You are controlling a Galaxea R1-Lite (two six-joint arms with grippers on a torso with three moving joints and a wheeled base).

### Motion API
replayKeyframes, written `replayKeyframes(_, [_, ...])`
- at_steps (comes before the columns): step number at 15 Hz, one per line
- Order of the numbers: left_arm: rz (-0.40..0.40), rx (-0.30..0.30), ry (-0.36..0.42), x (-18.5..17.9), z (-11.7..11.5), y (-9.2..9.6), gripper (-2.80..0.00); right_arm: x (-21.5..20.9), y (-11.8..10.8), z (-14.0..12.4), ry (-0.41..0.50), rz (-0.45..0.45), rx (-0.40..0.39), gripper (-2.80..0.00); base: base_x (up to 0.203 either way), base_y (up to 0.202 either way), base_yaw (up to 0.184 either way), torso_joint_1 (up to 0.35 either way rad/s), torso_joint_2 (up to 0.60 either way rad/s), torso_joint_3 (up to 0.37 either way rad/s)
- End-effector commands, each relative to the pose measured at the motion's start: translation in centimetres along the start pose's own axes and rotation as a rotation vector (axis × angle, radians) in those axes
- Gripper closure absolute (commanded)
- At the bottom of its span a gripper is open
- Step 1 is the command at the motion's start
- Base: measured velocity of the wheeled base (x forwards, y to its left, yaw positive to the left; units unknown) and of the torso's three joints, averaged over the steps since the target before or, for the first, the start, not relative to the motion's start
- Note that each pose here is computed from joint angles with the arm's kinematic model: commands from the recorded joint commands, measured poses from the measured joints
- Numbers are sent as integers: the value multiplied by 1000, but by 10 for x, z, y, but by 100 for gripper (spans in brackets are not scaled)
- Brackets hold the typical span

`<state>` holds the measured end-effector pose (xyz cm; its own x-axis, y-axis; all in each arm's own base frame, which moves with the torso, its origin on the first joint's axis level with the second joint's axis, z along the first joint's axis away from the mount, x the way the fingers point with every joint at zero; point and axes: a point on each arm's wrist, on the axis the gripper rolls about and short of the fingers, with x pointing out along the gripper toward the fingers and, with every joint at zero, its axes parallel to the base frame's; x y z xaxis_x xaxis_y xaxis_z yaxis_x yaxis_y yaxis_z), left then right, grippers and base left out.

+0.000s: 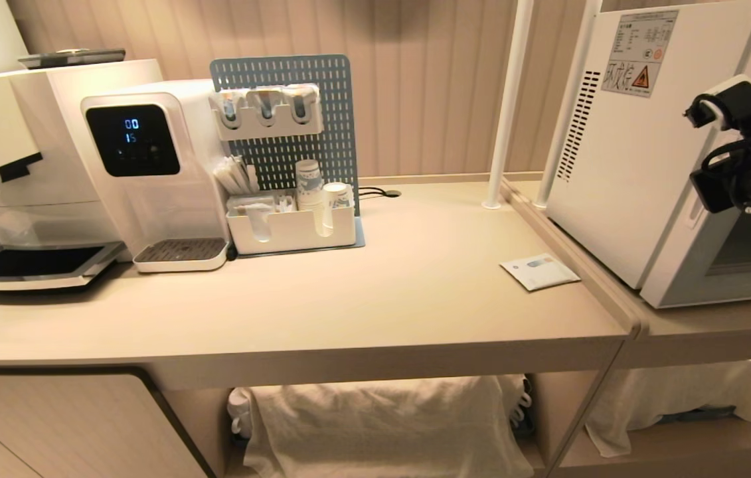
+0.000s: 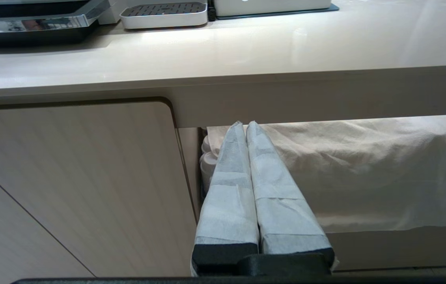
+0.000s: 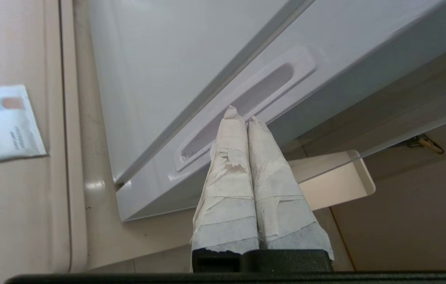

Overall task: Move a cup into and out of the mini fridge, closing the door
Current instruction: Open the freezer door

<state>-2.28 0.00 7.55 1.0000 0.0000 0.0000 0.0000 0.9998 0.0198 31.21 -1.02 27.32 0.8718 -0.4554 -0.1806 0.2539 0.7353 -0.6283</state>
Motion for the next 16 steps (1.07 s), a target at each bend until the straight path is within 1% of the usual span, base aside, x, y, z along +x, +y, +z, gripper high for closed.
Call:
replayKeyframes(1, [0, 0, 0, 0, 0, 0, 0, 16, 7, -5, 36, 8, -23, 0, 0, 0, 0, 0, 0, 0])
replayKeyframes(4, [1, 1, 0, 0, 0, 0, 0, 37, 15, -2, 48, 4, -29, 0, 0, 0, 0, 0, 0, 0])
replayKeyframes(7, [0, 2, 2, 0, 0, 0, 0, 47, 20, -2, 59, 21, -40, 0, 0, 0, 0, 0, 0, 0])
replayKeyframes(10, [0, 0, 0, 0, 0, 0, 0, 58, 24, 2, 61, 12, -50, 0, 0, 0, 0, 0, 0, 0])
replayKeyframes(13, [0, 0, 0, 0, 0, 0, 0, 65, 23, 4, 55, -1, -44, 0, 0, 0, 0, 0, 0, 0])
replayKeyframes(15, [1, 0, 0, 0, 0, 0, 0, 67, 16, 8, 43, -24, -33, 0, 0, 0, 0, 0, 0, 0])
replayKeyframes(16, [0, 0, 0, 0, 0, 0, 0, 67, 11, 9, 42, -33, -47, 0, 0, 0, 0, 0, 0, 0])
